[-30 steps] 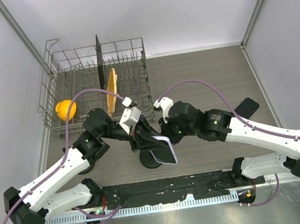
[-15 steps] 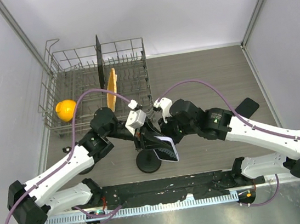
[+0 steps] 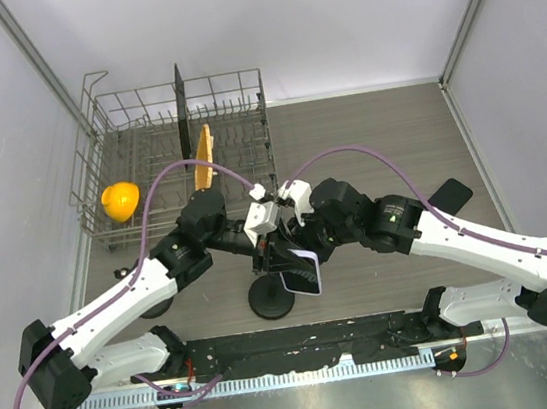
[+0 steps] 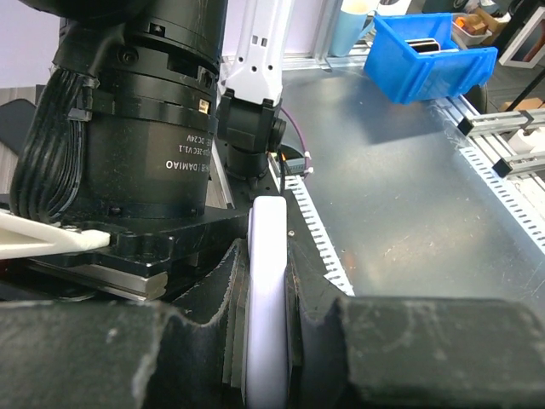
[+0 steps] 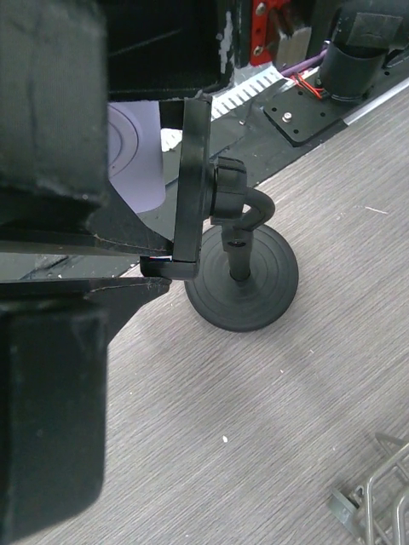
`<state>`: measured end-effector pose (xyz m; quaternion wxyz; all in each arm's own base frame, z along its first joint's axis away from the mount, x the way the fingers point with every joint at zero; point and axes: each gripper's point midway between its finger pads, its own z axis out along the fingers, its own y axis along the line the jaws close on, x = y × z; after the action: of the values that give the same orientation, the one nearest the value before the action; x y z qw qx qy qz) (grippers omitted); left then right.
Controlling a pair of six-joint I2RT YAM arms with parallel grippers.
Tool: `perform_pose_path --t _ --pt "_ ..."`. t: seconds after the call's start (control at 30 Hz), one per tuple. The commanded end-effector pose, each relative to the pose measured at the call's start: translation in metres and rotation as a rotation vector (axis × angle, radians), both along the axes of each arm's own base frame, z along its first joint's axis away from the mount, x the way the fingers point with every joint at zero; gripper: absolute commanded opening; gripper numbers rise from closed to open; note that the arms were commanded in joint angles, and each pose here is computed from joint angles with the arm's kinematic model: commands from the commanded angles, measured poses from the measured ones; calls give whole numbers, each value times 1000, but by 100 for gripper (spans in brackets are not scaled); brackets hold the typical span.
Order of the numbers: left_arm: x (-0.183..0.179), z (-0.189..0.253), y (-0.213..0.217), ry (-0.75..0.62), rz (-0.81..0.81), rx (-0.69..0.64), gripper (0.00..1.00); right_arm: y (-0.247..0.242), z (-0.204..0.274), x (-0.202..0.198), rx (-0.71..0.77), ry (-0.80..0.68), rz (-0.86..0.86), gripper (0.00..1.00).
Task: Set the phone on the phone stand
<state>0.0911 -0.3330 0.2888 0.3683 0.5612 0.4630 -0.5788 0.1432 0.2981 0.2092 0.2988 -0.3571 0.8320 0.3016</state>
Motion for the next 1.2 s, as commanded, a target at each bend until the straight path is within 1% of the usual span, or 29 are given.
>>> perform_pose_path --t 0.0,0.23,0.43,0.63,0.67,0.73,0.77,0.8,0.87,0.9,0.93,0.97,1.0,1.03,1.07,1.1,1.13,1.17 --pt "2 36 -3 -98 -16 -91 0 17 23 -6 91 -23 96 1" --pt "5 31 -1 -76 -25 -72 0 13 29 -6 101 -58 122 1" --pt "4 27 1 -68 -26 -57 0 4 37 -1 112 -89 106 1" --pt "7 21 3 -65 3 -27 0 -5 42 13 116 -115 36 1" --pt "8 21 3 -60 16 -18 0 -8 44 16 117 -128 9 1" --pt "18 19 5 -94 87 -9 0 -11 48 21 120 -144 -28 1" --pt "24 19 5 -90 138 2 0 -14 49 25 120 -150 -63 1" --pt "50 19 7 -94 313 24 0 -22 53 34 110 -181 -129 1" --pt "80 18 17 -63 527 66 0 -35 54 46 94 -202 -246 1" --pt "98 18 26 -66 659 75 0 -48 59 58 99 -214 -380 1" --pt "130 19 46 -84 889 77 0 -50 61 55 112 -221 -427 1" --pt "143 20 58 -95 1002 82 0 -53 54 53 108 -230 -473 1" --pt "144 20 60 -124 1059 86 0 -53 56 50 149 -222 -566 1" --pt "158 15 76 -168 1224 131 0 -67 59 55 133 -315 -702 1" --pt "156 12 77 -199 1273 153 0 -57 63 34 144 -349 -697 1" --pt "138 8 64 -317 1234 199 0 -57 68 26 138 -378 -734 1" --pt "139 4 67 -360 1322 204 0 -67 69 27 129 -436 -857 1" --pt "142 0 73 -408 1409 229 0 -48 85 5 189 -431 -815 1"
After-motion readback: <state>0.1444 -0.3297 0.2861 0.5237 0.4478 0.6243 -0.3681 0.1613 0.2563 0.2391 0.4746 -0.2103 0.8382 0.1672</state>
